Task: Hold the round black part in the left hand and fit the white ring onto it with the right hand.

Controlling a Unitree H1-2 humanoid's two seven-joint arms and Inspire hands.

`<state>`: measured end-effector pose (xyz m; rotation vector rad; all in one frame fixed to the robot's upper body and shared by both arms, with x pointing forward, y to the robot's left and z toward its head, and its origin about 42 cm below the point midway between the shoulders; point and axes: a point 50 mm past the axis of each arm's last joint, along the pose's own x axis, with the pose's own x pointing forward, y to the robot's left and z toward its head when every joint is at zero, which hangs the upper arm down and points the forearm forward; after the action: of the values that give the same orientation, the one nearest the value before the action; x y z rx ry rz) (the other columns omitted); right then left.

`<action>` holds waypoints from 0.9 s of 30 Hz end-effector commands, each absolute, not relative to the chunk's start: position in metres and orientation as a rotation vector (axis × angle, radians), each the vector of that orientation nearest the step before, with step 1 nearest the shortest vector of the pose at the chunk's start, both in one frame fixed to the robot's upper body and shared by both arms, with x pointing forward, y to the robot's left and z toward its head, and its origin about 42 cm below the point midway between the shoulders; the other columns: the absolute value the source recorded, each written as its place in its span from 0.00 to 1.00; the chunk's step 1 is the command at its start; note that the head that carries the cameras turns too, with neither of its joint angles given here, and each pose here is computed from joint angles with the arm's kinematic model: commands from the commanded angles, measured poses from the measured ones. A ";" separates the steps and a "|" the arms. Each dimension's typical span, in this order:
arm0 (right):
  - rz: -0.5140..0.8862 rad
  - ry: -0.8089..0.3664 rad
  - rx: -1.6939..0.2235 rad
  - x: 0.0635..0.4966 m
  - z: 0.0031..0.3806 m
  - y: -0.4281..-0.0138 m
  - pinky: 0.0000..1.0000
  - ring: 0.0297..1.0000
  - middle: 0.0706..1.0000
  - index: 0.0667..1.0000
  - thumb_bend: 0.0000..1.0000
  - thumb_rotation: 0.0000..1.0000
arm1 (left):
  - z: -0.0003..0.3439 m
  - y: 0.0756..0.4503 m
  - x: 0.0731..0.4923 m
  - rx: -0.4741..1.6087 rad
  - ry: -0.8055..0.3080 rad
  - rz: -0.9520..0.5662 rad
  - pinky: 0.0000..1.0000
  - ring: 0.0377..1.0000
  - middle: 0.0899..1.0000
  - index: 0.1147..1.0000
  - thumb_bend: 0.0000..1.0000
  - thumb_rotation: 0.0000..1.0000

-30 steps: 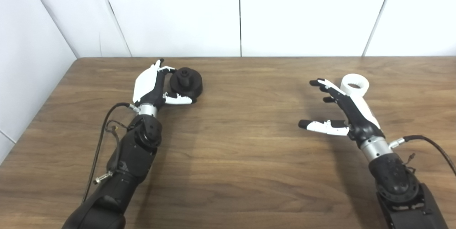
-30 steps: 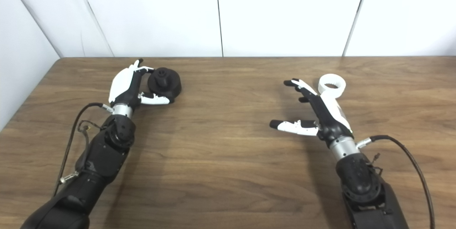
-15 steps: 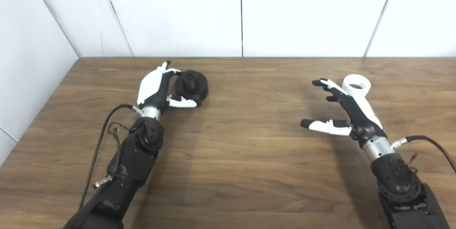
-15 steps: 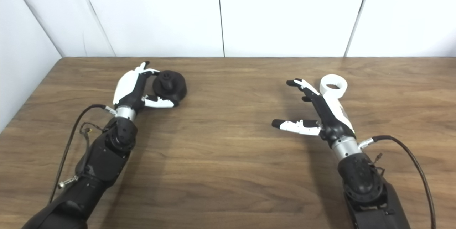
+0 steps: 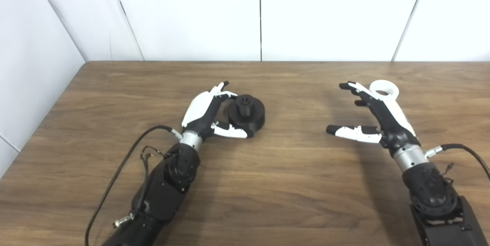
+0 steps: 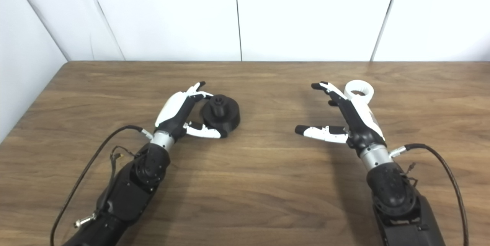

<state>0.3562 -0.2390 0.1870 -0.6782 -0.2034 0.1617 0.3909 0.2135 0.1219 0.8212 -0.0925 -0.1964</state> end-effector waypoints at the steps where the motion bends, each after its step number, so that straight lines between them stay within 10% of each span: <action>1: 0.141 -0.297 -0.686 0.363 0.215 -0.238 0.85 0.92 0.93 0.85 0.87 0.45 | 0.131 0.205 0.387 0.820 -0.128 -0.237 1.00 1.00 1.00 0.55 0.97 0.25; 27: 0.089 -0.315 -0.687 0.359 0.226 -0.235 0.79 0.87 0.91 0.84 0.89 0.47 | 0.131 0.163 0.336 0.812 -0.209 -0.493 1.00 1.00 1.00 0.57 1.00 0.34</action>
<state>0.3528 -0.2382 0.2005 -0.6952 -0.2219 0.1343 0.3329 0.1612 0.1225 0.8017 -0.1855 -0.4776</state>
